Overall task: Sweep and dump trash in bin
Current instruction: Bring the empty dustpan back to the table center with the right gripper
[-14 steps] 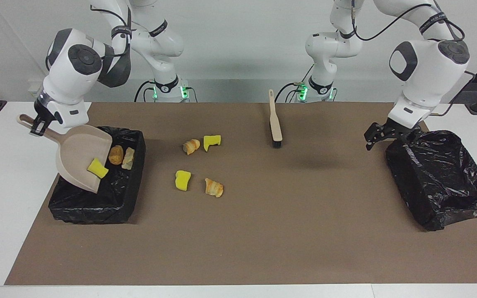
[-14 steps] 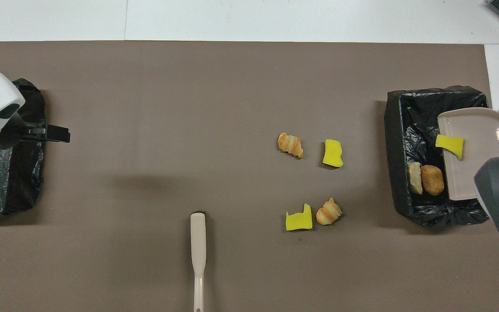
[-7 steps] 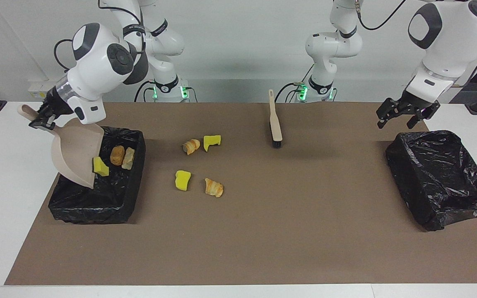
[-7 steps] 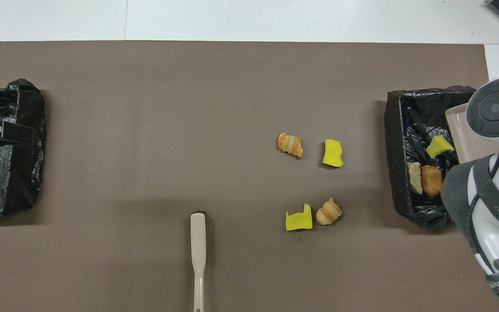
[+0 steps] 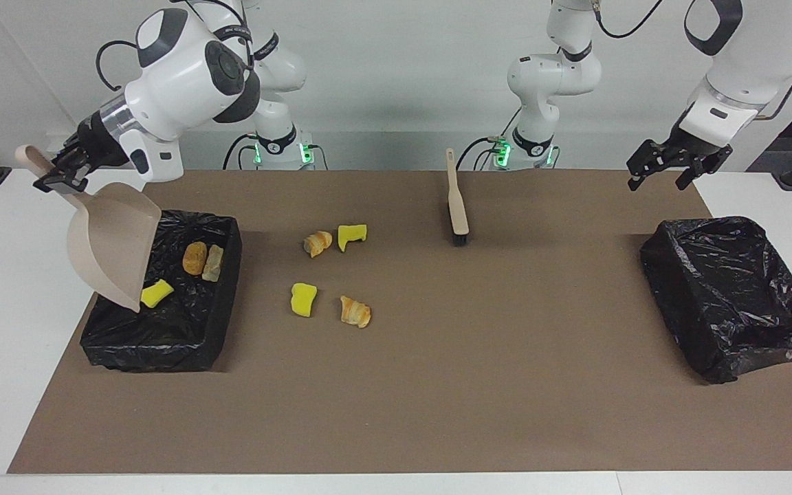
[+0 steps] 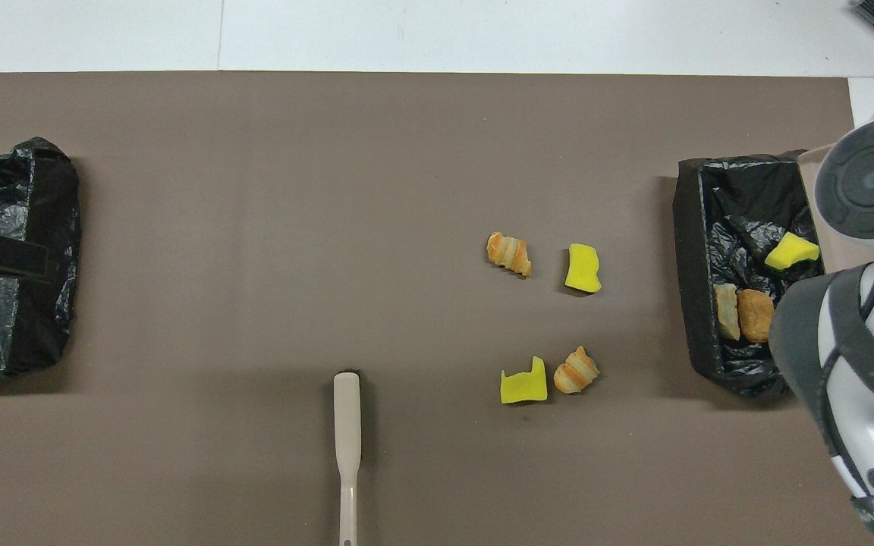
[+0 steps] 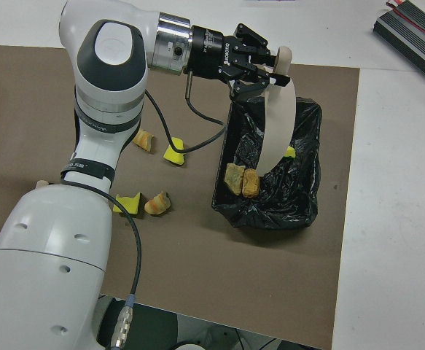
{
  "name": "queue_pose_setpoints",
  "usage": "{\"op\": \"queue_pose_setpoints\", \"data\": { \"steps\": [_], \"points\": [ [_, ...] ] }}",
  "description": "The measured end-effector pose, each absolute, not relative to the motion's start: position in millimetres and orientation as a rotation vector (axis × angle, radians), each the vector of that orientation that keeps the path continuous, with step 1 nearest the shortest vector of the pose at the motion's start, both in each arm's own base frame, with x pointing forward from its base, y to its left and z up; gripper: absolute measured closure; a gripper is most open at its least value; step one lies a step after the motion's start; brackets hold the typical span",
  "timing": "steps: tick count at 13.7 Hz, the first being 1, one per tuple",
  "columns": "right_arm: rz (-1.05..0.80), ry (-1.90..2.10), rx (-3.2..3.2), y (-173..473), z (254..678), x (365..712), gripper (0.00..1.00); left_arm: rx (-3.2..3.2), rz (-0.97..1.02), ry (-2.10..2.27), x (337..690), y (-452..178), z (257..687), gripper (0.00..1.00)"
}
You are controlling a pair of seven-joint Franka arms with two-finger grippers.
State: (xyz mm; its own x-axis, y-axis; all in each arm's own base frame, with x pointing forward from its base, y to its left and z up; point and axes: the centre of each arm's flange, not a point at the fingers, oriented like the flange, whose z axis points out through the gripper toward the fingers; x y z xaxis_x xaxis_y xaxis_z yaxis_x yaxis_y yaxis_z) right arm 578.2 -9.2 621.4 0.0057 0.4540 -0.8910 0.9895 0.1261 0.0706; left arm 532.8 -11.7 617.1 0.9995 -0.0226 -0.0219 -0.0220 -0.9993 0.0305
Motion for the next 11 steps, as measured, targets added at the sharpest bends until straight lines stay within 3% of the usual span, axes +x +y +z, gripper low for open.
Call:
{"op": "queue_pose_setpoints", "data": {
  "steps": [5, 11],
  "points": [
    [-0.485, 1.455, 1.797, 76.9, 618.8, 588.2, 0.68, 3.113, -0.021, -0.172, 528.5, -27.7, 620.9, 0.00],
    [-0.154, 1.176, 2.292, 136.4, 605.7, 592.1, 0.68, 3.110, -0.026, -0.210, 528.6, -27.6, 618.6, 0.00]
  ]
}}
